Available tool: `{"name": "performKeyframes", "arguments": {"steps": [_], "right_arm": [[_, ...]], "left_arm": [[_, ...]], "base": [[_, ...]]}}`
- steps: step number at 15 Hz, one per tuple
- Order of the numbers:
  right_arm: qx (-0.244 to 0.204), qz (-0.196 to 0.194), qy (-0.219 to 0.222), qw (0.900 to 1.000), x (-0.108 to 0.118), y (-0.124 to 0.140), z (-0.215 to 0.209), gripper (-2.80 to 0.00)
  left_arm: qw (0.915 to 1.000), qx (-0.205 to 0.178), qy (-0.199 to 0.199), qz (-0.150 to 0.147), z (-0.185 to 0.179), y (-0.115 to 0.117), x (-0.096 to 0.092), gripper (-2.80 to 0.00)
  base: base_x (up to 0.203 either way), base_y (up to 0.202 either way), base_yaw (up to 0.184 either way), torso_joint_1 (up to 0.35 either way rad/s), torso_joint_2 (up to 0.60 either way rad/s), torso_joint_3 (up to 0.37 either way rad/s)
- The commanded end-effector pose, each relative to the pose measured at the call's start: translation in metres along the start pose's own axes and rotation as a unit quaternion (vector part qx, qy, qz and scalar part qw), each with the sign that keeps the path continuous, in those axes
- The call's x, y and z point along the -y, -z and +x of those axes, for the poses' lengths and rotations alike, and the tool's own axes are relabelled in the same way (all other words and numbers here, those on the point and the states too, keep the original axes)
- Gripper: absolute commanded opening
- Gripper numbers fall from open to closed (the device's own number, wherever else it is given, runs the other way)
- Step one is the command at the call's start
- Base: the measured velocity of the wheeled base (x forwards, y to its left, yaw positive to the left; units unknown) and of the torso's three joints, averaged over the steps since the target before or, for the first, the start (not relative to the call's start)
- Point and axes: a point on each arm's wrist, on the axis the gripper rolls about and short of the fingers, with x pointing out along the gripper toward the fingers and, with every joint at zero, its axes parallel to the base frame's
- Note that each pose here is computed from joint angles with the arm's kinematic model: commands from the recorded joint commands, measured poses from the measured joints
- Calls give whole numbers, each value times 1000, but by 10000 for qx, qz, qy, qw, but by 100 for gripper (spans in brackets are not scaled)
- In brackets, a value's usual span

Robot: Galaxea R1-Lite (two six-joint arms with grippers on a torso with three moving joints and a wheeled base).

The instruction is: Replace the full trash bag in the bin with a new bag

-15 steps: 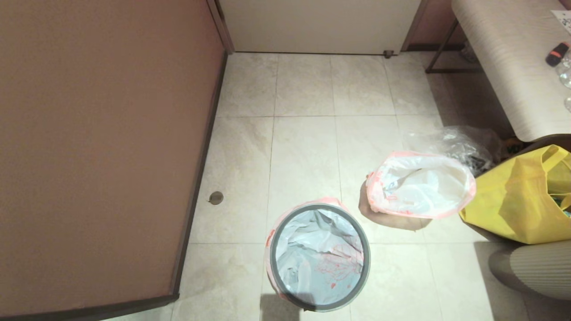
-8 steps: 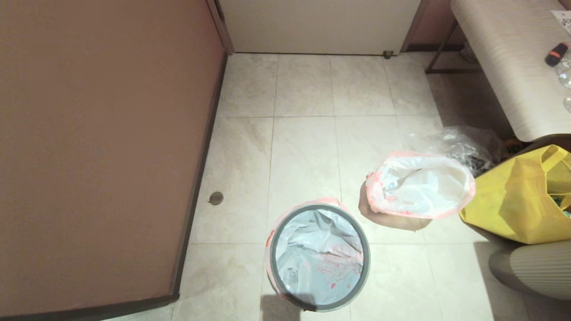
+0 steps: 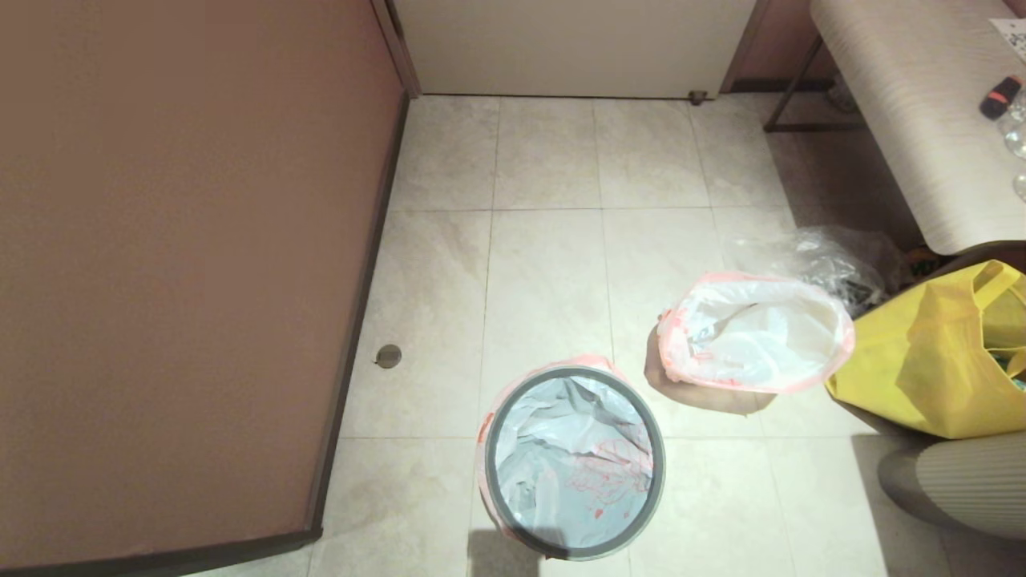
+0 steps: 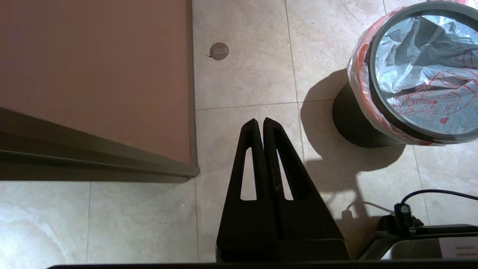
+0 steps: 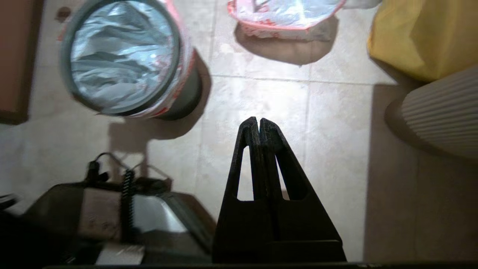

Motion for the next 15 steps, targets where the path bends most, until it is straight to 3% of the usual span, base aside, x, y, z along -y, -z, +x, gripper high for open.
{"name": "performKeyframes", "arguments": {"steps": [1,4,15], "right_arm": [[320,-101,141,9993,3,17,19,-280],[737,-297,658,9947,8,34,37,-280],[755,-290,683,9944,8,33,37,-280]], "left_arm": [[10000,-27,-5,-81,0,1,0,-280],[9999,-17,-16,-165,0,1,0,-280],[9999,-17,-16,-165,0,1,0,-280]], "base": [[0,0,0,0,0,0],[0,0,0,0,0,0],[0,0,0,0,0,0]]}}
